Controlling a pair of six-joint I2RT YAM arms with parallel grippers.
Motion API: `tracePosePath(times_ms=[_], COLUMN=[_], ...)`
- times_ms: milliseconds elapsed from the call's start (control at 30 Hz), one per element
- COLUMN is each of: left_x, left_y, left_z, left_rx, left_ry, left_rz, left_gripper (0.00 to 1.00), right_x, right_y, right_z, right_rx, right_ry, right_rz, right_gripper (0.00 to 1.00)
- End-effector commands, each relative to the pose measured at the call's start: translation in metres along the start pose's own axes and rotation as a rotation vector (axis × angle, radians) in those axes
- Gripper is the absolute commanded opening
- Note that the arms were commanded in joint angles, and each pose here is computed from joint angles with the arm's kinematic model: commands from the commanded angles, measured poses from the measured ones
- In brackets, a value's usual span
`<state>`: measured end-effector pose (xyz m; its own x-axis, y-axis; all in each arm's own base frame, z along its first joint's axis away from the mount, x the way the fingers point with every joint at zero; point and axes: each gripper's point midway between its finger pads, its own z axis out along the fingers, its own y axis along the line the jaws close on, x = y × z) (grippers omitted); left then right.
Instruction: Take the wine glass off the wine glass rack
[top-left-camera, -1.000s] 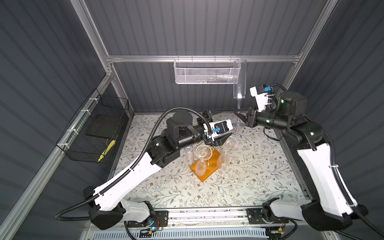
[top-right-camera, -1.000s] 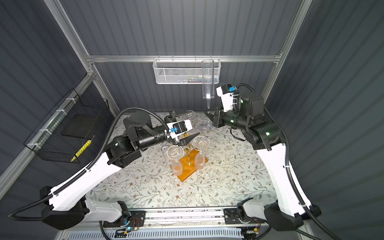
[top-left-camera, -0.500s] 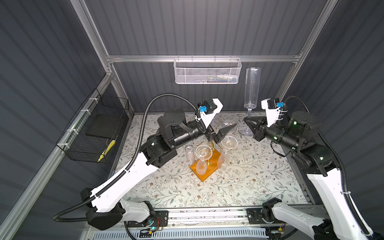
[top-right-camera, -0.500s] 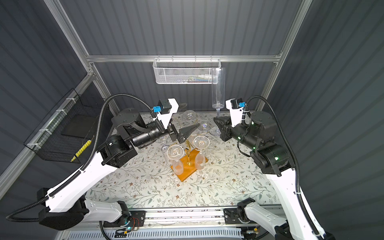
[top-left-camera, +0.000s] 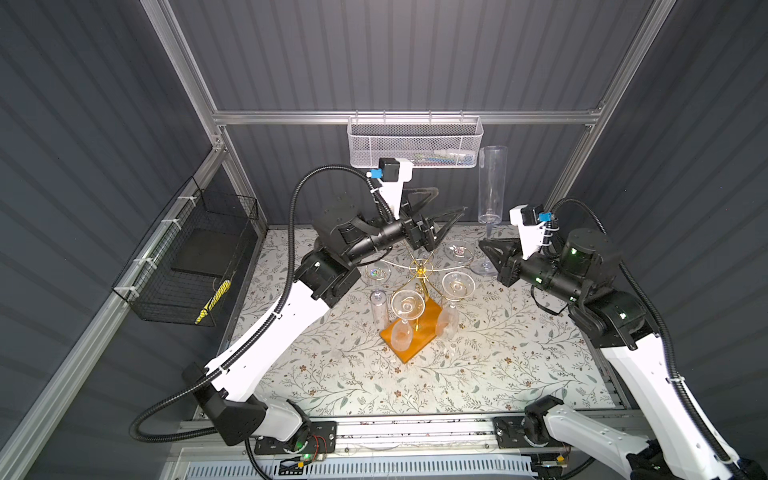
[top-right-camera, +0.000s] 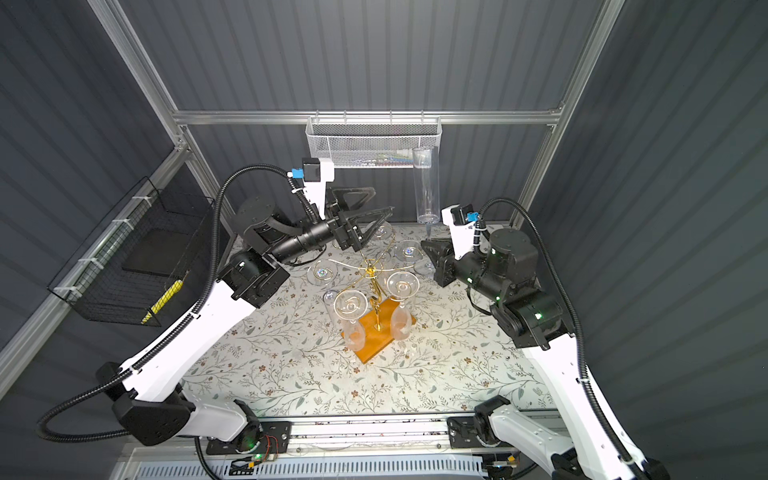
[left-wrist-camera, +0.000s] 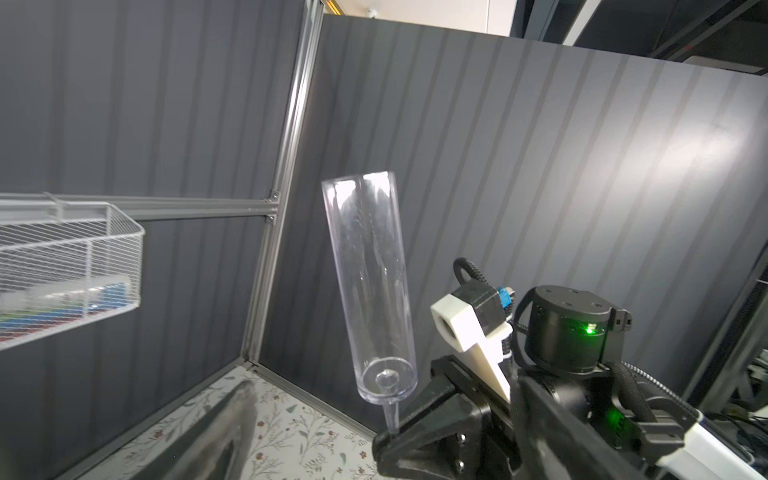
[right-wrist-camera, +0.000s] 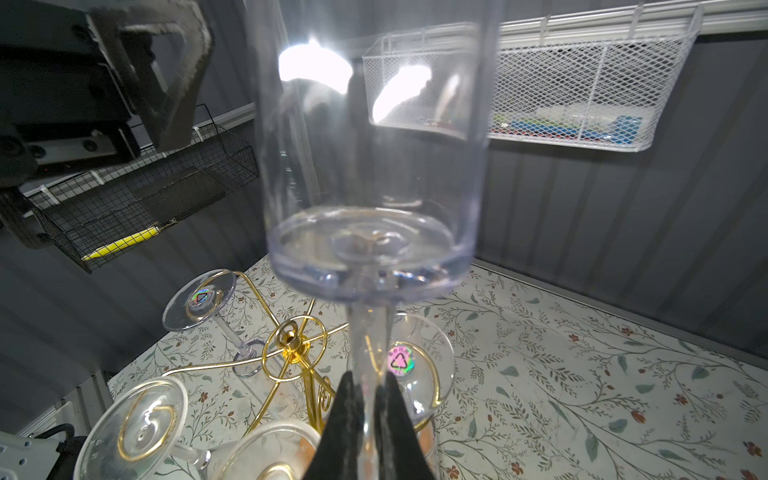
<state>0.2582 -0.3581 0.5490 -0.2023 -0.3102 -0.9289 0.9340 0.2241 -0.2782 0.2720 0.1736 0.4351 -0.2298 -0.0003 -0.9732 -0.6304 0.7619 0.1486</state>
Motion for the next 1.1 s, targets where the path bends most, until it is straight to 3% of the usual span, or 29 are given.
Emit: tracePosePath(times_ms=[0,333,700,1067], left_x=[-0.016,-0.011,-0.012,-0.012], left_y=[-0.022,-0.026,-0.016,-0.013], left_z=[0.004,0.026,0.037,0.039], left_rx=[0.120,0.231,0.211,0.205], left_ry=[-0.036,-0.004,-0.018,-0.033], left_rz=[-0.044,-0.117,-0.102,-0.084], left_gripper=[0.97,0.93,0.85,0.62], right_x=[-0.010,-0.006,-0.004,0.002], right_y=[0.006,0.026,0.038,0.046], right_z=[0.002,0.009,0.014,0.017], right_rx=[-0.028,-0.118,-0.151,-0.167], right_ry=[-0.044,-0.025,-0.003,0.017], right_rz=[-0.035,-0.066,-0.111,-0.145], right_gripper=[0.00,0.00,0.00,0.00])
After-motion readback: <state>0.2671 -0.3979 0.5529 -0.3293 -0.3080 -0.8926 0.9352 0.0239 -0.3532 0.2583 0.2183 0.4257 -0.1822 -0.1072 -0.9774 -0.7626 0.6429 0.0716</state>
